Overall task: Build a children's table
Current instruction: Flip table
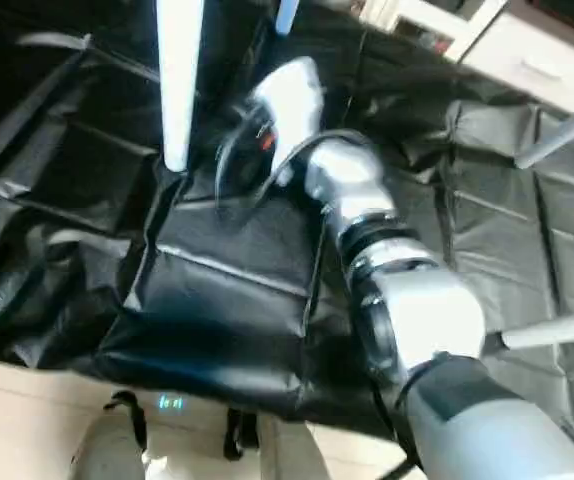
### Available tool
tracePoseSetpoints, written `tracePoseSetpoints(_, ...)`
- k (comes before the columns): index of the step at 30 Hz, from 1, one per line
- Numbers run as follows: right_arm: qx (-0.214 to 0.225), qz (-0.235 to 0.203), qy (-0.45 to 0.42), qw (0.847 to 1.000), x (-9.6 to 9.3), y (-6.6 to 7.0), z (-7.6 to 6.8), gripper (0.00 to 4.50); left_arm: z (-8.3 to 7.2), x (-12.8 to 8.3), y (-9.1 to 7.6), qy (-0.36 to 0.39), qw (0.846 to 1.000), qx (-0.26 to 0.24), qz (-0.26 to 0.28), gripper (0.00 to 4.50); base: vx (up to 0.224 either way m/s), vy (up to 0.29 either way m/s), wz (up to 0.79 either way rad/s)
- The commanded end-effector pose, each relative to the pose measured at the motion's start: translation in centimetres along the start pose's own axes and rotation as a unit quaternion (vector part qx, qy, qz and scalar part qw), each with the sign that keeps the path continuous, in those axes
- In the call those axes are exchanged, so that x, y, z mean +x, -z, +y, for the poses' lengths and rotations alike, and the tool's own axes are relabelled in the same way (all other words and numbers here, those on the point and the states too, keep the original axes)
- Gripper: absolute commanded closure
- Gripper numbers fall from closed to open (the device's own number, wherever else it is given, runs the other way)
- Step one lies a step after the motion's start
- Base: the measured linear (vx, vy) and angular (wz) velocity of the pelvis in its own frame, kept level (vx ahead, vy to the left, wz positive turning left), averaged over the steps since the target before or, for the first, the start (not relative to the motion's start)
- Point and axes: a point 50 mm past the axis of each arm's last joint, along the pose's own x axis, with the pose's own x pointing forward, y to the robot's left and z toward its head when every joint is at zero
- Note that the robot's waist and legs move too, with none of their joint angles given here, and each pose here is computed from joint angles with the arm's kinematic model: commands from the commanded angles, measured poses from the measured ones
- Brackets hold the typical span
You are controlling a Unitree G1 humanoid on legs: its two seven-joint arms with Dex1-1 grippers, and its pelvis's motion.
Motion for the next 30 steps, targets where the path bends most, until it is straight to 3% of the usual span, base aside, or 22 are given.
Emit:
tracePoseSetpoints(1, 0.01, -0.02, 0.001, 1.0, -2.0, 0.7, -0.7, 0.0, -0.6, 0.8, 1.2, 0.011, 1.0, -0.014, 0.007, 0.01, 0.0, 0.0, 0.0)
tracePoseSetpoints(5, 0.031, -0.022, -0.037, 0.999, -6.1, 3.1, 0.2, 0.0, -1.2, 3.1, 3.3, 0.018, 0.999, -0.033, 0.015, 0.01, 0.0, 0.0, 0.0)
tracePoseSetpoints(6, 0.031, -0.022, -0.033, 0.999, -6.4, 3.2, 0.2, 0.0, -1.2, 3.2, 3.4, 0.017, 0.999, -0.032, 0.017, 0.01, 0.0, 0.0, 0.0)
tracePoseSetpoints(10, 0.023, -0.006, 0.068, 0.997, -9.9, 4.2, 1.4, 0.0, -1.2, 4.8, 4.7, -0.015, 0.999, -0.014, 0.033, 0.01, 0.0, 0.0, 0.0)
tracePoseSetpoints(11, 0.023, -0.005, 0.073, 0.997, -10.1, 4.2, 1.5, 0.0, -1.2, 4.9, 4.7, -0.016, 0.999, -0.014, 0.034, 0.01, 0.0, 0.0, 0.0)
tracePoseSetpoints(12, 0.012, 0.044, 0.185, 0.982, -12.9, 4.9, 2.4, 0.0, -1.9, 6.3, 5.6, -0.025, 0.999, 0.007, 0.048, 0.01, 0.0, 0.0, 0.0)
tracePoseSetpoints(13, 0.012, 0.044, 0.185, 0.982, -12.9, 4.9, 2.4, 0.0, -1.9, 6.3, 5.6, -0.025, 0.999, 0.007, 0.048, 0.01, 0.0, 0.0, 0.0)
tracePoseSetpoints(14, 0.004, 0.062, 0.254, 0.965, -15.3, 4.9, 3.6, 0.0, -2.5, 7.5, 5.9, -0.03, 0.998, 0.029, 0.043, 0.01, 0.0, 0.0, 0.0)
tracePoseSetpoints(15, 0.016, 0.06, 0.276, 0.959, -16.3, 4.9, 4.4, 0.0, -2.8, 8.2, 5.9, -0.027, 0.999, 0.029, 0.034, 0.01, 0.0, 0.0, 0.0)
tracePoseSetpoints(17, 0.026, 0.066, 0.298, 0.952, -17.2, 4.8, 5.1, 0.0, -3.3, 8.7, 5.9, -0.02, 0.999, 0.027, 0.021, 0.01, -0.028, 0.001, 0.0)
tracePoseSetpoints(20, 0.026, 0.134, 0.349, 0.927, -19.2, 5.8, 7.0, 0.0, -3.5, 10.2, 6.3, -0.038, 0.999, -0.01, -0.009, 0.01, -0.058, 0.025, -0.04)
tracePoseSetpoints(22, 0.012, 0.157, 0.378, 0.912, -20.0, 6.1, 7.2, 0.0, -3.4, 10.6, 6.8, -0.049, 0.999, -0.018, -0.002, 0.01, -0.058, 0.054, -0.11)
tracePoseSetpoints(24, -0.01, 0.16, 0.431, 0.888, -21.0, 5.6, 7.1, 0.0, -3.6, 11.2, 7.6, -0.067, 0.998, -0.002, 0.017, 0.01, -0.079, 0.051, -0.13)
tracePoseSetpoints(30, -0.066, 0.143, 0.472, 0.867, -22.4, 4.1, 6.6, 0.0, -3.7, 10.9, 9.2, -0.055, 0.997, 0.052, 0.027, 0.01, -0.057, -0.038, 0.02)
